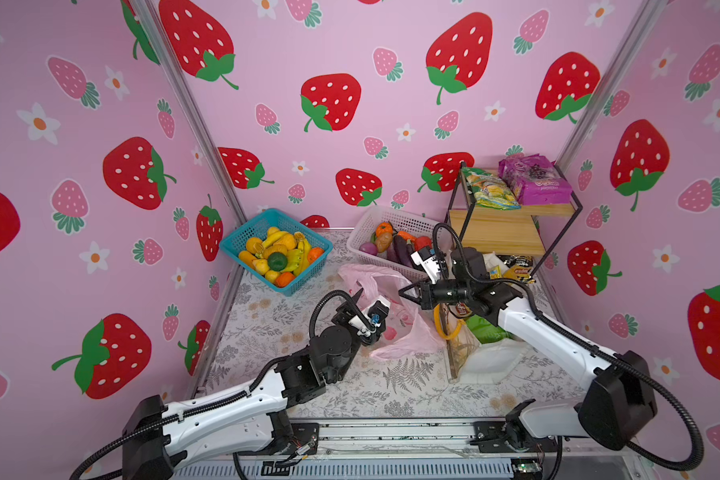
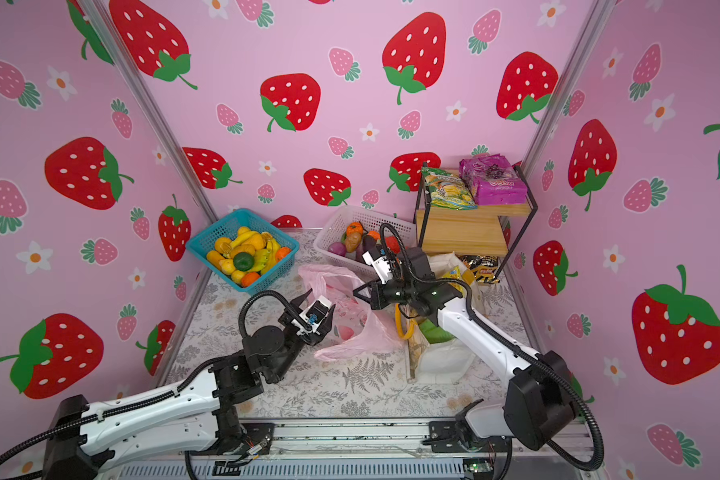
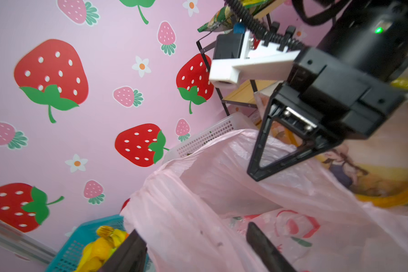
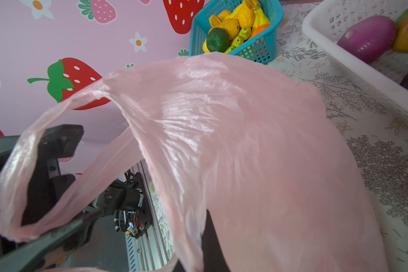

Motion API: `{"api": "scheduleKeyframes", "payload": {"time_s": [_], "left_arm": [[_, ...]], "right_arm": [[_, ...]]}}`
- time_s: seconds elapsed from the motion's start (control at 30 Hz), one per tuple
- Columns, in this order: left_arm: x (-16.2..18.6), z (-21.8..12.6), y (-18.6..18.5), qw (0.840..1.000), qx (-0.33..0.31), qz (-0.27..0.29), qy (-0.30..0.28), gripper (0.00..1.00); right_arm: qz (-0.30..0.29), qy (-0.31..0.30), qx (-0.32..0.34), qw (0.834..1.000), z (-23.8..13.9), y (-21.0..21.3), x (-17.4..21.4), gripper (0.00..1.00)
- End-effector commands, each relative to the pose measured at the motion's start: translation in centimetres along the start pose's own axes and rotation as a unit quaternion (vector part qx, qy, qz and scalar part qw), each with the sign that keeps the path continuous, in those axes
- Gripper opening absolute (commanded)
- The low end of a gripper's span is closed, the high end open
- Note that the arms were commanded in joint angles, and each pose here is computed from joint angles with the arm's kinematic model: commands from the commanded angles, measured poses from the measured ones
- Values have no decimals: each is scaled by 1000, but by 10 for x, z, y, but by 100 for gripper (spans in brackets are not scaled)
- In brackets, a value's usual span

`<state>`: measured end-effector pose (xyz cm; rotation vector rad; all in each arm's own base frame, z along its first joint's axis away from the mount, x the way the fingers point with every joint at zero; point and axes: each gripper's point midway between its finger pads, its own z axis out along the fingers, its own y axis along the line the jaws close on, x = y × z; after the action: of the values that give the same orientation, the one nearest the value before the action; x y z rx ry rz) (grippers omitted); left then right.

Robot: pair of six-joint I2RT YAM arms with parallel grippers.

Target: Place the mixed food into the grocery bags and tie them

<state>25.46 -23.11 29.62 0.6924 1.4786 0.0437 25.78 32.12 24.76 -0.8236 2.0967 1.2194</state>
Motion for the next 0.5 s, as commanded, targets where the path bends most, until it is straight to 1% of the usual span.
{"api": "scheduleKeyframes", "payload": {"time_s": [0.0,0.03,0.07,0.1,0.13,0.2,0.27,0.3,0.37,0.47], "left_arm": [[-16,1,37,992,-18,-121,-2,35],[-11,2,46,988,-19,-155,9,23],[-7,2,52,983,-17,-182,16,14],[-4,2,59,976,-13,-214,22,4],[-2,0,67,967,-15,-254,29,0],[-1,-5,77,946,0,-320,43,0],[-3,-11,83,922,26,-383,54,0],[-3,-13,87,908,36,-412,62,0],[-6,-17,89,887,64,-451,76,0],[-4,-18,89,859,101,-490,108,0]], "right_arm": [[-49,-3,65,997,-15,-11,-11,0],[-61,0,79,995,-20,-12,-9,0],[-72,-1,87,994,-24,-12,-10,0],[-74,11,96,993,-28,-13,-3,0],[-79,17,102,992,-32,-13,0,0],[-84,31,114,989,-39,-13,7,0],[-89,40,135,986,-47,-15,11,0],[-91,40,155,983,-52,-20,9,0],[-92,33,193,976,-61,-28,4,0],[-87,20,247,965,-69,-43,-4,0]]}}
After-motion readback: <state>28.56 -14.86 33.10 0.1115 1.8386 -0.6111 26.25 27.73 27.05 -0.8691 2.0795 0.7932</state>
